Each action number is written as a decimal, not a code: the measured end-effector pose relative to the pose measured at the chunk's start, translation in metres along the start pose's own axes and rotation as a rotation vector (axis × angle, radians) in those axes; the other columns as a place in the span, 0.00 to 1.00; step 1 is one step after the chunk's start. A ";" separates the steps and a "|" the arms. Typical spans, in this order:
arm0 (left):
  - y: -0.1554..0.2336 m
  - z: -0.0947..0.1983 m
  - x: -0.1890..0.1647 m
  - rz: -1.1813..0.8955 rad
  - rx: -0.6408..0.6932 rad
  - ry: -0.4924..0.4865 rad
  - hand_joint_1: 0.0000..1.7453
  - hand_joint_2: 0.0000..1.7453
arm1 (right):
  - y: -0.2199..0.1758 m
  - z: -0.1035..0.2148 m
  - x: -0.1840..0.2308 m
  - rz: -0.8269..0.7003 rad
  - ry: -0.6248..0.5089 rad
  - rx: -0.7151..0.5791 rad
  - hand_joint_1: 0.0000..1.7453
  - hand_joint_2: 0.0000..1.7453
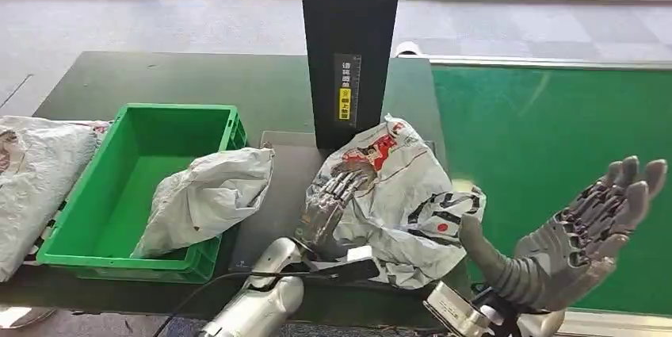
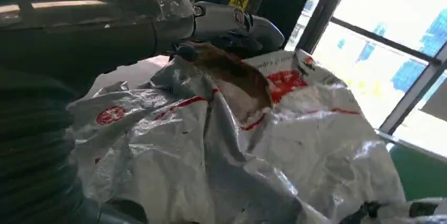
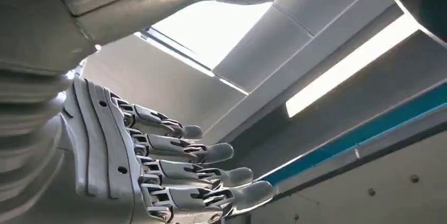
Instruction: Moved the parcel from conveyor to table for the left to box.
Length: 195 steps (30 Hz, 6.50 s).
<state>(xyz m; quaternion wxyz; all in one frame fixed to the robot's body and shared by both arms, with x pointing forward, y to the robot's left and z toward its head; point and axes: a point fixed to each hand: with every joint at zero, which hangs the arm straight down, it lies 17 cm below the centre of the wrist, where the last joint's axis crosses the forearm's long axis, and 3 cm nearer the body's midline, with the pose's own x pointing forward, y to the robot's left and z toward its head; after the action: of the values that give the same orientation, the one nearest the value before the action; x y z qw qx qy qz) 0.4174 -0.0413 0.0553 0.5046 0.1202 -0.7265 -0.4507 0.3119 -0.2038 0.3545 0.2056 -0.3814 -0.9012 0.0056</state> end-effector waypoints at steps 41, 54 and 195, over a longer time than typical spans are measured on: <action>-0.059 0.012 -0.029 -0.275 -0.304 0.122 1.00 1.00 | -0.032 -0.001 -0.010 0.069 0.020 -0.046 0.00 1.00; -0.060 0.013 -0.028 -0.281 -0.307 0.110 1.00 1.00 | -0.036 -0.001 -0.013 0.085 0.023 -0.048 0.00 1.00; 0.363 0.165 -0.161 -0.333 1.090 0.467 0.00 0.00 | -0.045 0.008 -0.044 0.135 0.088 -0.051 0.00 1.00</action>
<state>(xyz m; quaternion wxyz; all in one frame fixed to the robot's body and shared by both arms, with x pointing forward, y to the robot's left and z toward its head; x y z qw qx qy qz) 0.4543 0.3533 0.2226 0.4391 0.5681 -0.6943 -0.0488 0.3057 -0.2645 0.3382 0.2344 -0.4462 -0.8635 -0.0206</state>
